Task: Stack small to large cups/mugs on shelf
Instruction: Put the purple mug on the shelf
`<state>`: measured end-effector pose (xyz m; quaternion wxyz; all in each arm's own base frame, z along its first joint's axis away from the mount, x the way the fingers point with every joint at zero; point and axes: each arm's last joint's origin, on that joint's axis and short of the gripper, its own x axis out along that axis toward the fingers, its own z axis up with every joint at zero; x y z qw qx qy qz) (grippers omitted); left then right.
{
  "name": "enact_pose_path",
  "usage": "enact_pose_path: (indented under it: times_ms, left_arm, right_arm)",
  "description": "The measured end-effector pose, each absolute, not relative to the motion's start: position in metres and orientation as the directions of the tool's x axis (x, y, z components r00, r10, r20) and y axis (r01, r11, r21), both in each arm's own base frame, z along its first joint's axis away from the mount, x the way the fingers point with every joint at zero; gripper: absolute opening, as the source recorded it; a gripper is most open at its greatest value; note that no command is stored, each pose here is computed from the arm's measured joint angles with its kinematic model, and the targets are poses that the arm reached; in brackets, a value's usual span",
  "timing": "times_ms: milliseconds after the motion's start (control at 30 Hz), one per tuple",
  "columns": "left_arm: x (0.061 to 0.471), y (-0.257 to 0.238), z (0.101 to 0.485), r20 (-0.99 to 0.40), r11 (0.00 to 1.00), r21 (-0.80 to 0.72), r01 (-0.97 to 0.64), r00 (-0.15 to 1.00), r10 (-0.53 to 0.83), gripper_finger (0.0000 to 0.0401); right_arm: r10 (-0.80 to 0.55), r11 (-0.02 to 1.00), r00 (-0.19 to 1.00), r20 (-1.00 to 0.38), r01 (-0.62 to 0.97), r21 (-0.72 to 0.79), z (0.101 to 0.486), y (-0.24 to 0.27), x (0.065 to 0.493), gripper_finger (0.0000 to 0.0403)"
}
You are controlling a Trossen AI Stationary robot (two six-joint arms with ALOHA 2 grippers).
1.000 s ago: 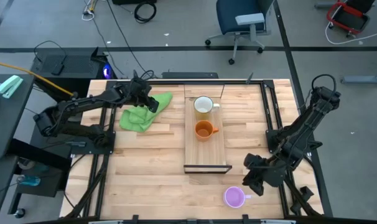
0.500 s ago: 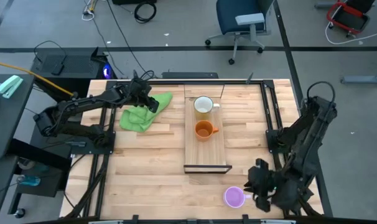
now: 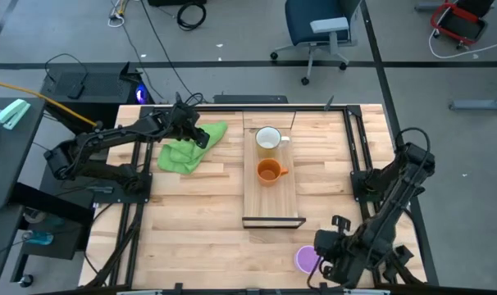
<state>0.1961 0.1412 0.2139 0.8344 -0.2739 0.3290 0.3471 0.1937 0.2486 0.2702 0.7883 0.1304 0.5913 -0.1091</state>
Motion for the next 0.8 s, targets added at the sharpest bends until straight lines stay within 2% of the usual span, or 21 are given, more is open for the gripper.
enact_pose_path:
  times_ms: [333, 800]
  left_arm:
    - [0.196, 0.141, 0.214, -0.739, 0.61, -0.228, -0.759, 0.543, 0.399, 0.0162]
    - [0.196, 0.141, 0.213, -0.745, 0.608, -0.226, -0.761, 0.537, 0.395, 0.0162]
  right_arm:
    - [-0.013, 0.96, 0.193, -0.981, 0.278, 0.042, 0.25, 0.248, 0.215, 0.0098]
    - [-0.024, 0.953, 0.185, -0.983, 0.302, 0.033, 0.233, 0.244, 0.219, 0.0098]
